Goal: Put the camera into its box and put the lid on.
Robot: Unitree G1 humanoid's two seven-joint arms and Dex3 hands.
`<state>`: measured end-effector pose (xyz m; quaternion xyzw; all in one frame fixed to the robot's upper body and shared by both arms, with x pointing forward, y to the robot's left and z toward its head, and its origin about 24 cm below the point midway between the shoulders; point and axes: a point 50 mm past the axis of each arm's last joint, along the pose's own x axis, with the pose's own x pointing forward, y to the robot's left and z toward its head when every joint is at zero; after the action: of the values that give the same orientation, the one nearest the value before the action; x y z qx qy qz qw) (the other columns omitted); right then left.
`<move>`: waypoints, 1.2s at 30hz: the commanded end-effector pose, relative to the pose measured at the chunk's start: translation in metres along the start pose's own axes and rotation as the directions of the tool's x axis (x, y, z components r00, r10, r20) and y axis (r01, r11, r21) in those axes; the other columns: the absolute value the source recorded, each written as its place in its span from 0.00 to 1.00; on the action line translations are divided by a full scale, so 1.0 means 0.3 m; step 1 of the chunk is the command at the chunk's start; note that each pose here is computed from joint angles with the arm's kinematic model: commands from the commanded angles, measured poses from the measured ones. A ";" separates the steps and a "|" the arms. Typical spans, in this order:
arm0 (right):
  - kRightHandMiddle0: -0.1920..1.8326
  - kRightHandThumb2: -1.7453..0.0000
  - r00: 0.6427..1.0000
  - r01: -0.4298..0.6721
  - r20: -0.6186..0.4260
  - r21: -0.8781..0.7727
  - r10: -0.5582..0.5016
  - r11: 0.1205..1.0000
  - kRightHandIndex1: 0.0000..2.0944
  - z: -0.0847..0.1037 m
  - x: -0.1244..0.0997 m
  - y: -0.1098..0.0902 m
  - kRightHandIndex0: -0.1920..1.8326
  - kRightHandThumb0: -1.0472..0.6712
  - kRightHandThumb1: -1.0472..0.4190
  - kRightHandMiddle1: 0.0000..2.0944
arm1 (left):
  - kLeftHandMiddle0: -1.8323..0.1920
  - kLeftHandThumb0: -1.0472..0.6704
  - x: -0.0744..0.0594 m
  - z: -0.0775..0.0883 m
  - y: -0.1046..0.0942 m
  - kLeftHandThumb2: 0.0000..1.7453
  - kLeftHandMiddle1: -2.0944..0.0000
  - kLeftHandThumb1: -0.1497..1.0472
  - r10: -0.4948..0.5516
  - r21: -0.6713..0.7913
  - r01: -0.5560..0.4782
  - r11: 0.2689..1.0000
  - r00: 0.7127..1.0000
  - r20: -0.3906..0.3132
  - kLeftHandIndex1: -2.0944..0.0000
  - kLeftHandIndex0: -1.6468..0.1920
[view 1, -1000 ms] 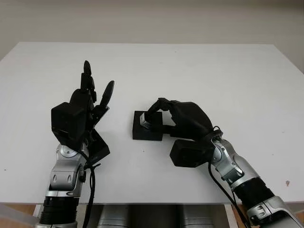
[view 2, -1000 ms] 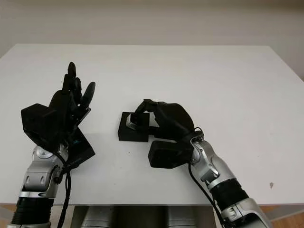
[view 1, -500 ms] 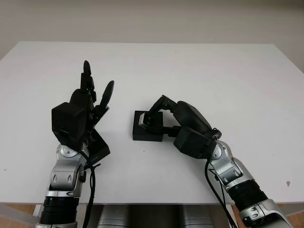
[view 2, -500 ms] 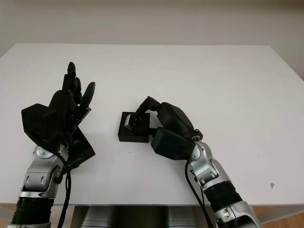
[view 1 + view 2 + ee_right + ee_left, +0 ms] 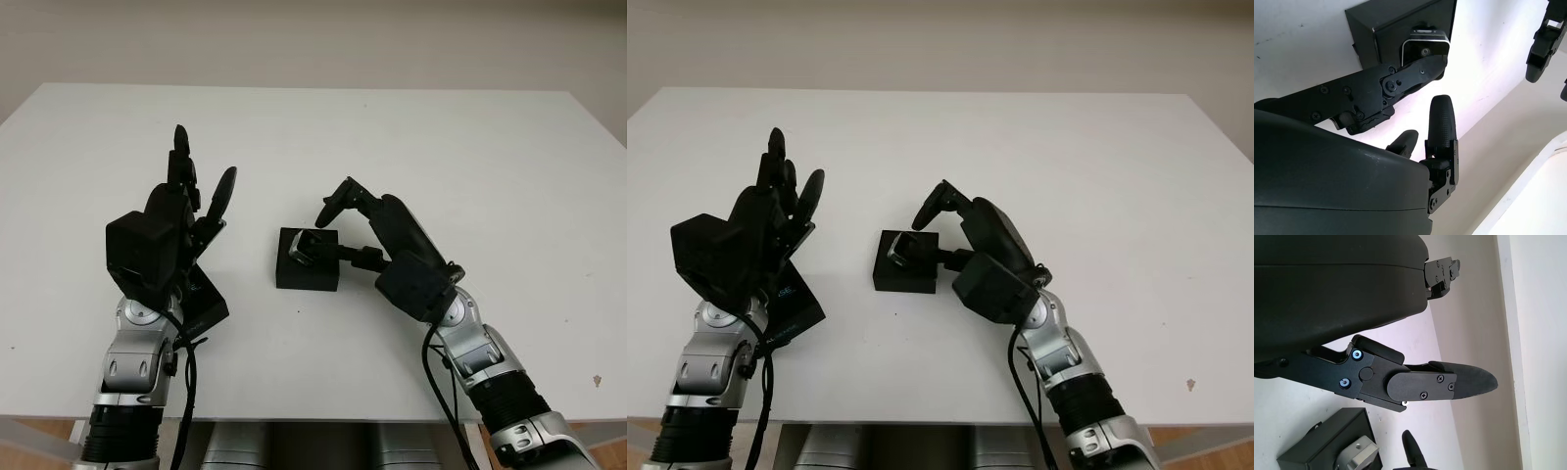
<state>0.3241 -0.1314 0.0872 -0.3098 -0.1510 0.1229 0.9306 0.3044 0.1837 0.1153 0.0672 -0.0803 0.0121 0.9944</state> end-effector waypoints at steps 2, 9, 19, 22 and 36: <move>0.24 0.97 0.999 0.034 0.005 0.031 -0.035 0.999 0.36 0.016 0.018 -0.017 0.19 0.38 0.08 0.81 | 1.00 0.19 0.007 0.010 0.003 0.22 1.00 1.00 0.004 0.001 -0.004 1.000 1.000 0.012 1.00 1.00; 0.24 0.97 0.999 0.028 -0.041 0.060 -0.026 0.998 0.38 0.012 0.024 -0.028 0.17 0.38 0.07 0.81 | 1.00 0.19 0.006 0.008 0.002 0.23 1.00 1.00 0.007 0.005 -0.007 1.000 1.000 0.008 1.00 1.00; 0.24 0.97 0.993 -0.030 -0.108 0.131 0.045 0.991 0.25 0.006 -0.013 -0.017 0.18 0.28 0.11 0.62 | 1.00 0.19 0.003 0.008 0.002 0.23 1.00 1.00 0.016 0.020 -0.016 1.000 1.000 0.004 1.00 1.00; 0.23 0.97 0.991 -0.066 -0.105 0.132 0.080 0.989 0.17 0.006 -0.032 -0.003 0.19 0.26 0.14 0.48 | 1.00 0.19 0.002 0.006 0.002 0.23 1.00 1.00 0.016 0.012 -0.016 1.000 1.000 0.004 1.00 1.00; 0.25 0.97 0.985 -0.132 -0.106 0.064 0.139 0.989 0.06 -0.001 -0.058 0.052 0.21 0.22 0.12 0.32 | 1.00 0.19 0.005 0.005 0.005 0.23 1.00 1.00 0.016 0.018 -0.017 1.000 1.000 0.010 1.00 1.00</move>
<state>0.3062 -0.1263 0.0730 -0.2979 -0.0673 0.1735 0.9363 0.3045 0.1842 0.1145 0.0742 -0.0779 0.0200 0.9940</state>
